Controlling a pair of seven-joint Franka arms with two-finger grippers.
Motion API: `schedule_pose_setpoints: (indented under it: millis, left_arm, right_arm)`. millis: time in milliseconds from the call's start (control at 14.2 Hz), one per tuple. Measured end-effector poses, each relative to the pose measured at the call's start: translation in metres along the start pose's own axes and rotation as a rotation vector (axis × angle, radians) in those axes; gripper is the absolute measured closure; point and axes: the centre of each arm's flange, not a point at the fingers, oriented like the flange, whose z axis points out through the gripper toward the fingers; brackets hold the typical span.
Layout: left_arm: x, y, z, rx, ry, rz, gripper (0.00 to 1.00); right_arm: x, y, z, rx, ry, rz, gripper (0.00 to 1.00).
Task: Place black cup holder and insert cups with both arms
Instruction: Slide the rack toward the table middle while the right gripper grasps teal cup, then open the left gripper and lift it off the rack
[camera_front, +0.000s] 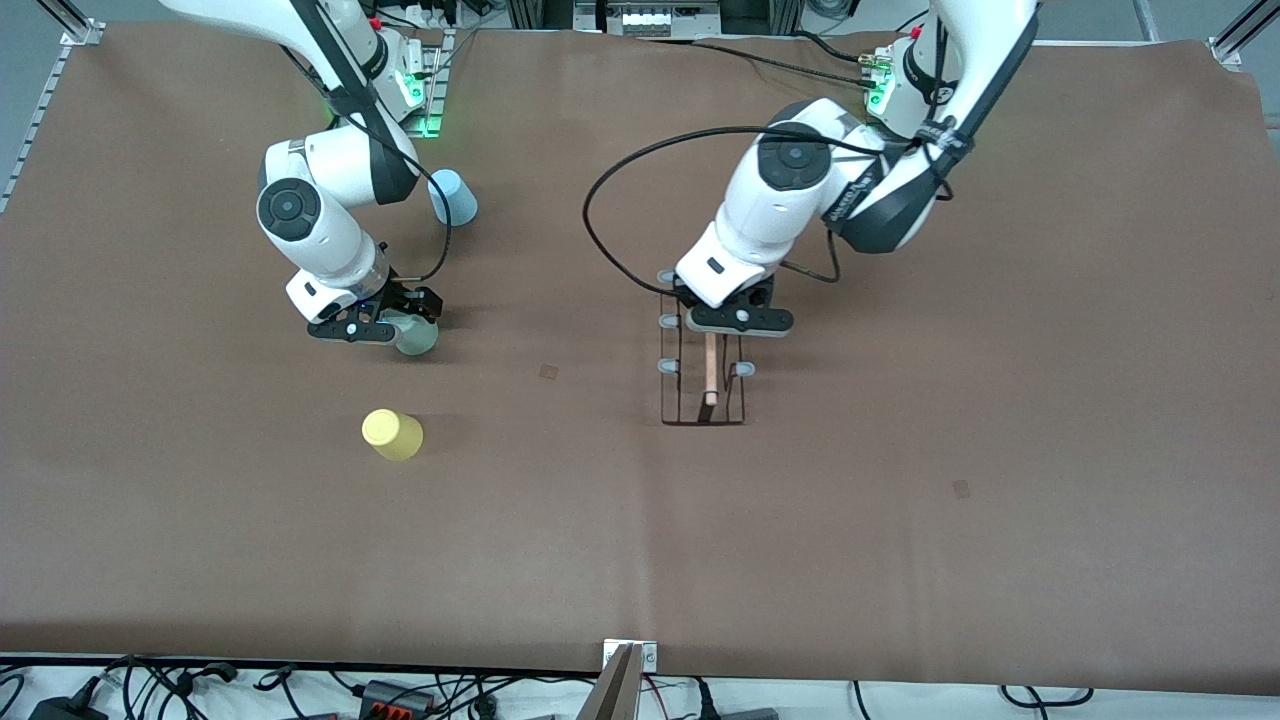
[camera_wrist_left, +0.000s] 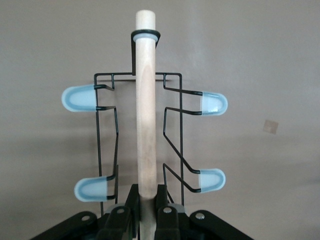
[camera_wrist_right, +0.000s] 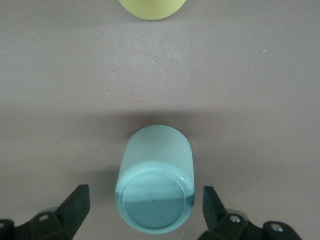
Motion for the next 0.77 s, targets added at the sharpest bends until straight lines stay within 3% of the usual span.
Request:
schedule_pose_setpoints:
  millis: [702,772]
  left_arm:
    - [-0.019,0.023,0.024,0.004,-0.034,-0.056,0.84]
    - [-0.02,0.024,0.024,0.004,-0.033,-0.055,0.77]
  right_arm:
    - [0.004,0.0,0.001,0.014,0.038,0.002,0.0]
    - [0.004,0.0,0.002,0.014,0.038,0.002,0.0]
